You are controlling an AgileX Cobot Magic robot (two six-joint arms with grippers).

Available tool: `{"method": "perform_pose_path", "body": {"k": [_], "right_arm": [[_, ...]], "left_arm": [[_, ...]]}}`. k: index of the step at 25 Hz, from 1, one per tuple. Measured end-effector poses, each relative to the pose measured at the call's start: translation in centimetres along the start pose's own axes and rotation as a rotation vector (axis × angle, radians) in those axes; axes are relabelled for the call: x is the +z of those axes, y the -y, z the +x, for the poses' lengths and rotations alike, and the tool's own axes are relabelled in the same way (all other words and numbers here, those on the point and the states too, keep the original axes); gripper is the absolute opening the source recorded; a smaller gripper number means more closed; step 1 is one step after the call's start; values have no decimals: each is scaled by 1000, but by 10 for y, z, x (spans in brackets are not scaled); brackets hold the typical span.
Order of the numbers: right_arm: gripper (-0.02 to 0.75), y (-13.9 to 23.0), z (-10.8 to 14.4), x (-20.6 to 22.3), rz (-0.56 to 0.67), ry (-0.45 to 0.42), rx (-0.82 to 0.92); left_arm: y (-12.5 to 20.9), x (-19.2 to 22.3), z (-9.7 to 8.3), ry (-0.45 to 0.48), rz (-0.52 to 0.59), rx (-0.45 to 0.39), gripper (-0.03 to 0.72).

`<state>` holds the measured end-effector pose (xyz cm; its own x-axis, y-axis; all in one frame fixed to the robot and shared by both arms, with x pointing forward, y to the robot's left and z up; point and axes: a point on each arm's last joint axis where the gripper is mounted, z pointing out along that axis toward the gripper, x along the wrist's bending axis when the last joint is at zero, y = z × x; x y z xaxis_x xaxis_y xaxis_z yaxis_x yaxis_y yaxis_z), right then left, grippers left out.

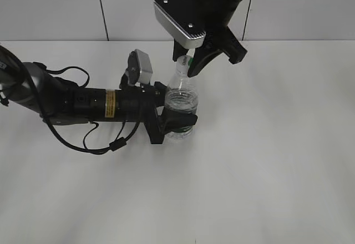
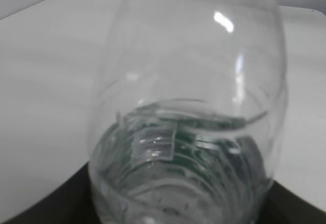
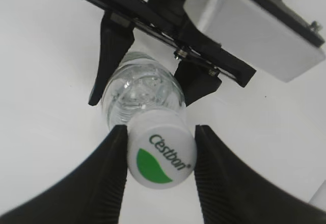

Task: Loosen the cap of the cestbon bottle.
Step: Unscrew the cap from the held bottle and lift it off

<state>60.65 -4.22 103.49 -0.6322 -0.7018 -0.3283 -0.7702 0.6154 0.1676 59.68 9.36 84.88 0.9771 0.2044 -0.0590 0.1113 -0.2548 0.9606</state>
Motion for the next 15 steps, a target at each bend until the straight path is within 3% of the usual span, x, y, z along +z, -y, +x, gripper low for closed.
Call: {"method": "perform_pose_path", "body": {"k": [15], "right_arm": [[302, 0, 0, 0, -4, -1, -98]], "left_arm": [[0, 0, 0, 2, 0, 1, 417]]}}
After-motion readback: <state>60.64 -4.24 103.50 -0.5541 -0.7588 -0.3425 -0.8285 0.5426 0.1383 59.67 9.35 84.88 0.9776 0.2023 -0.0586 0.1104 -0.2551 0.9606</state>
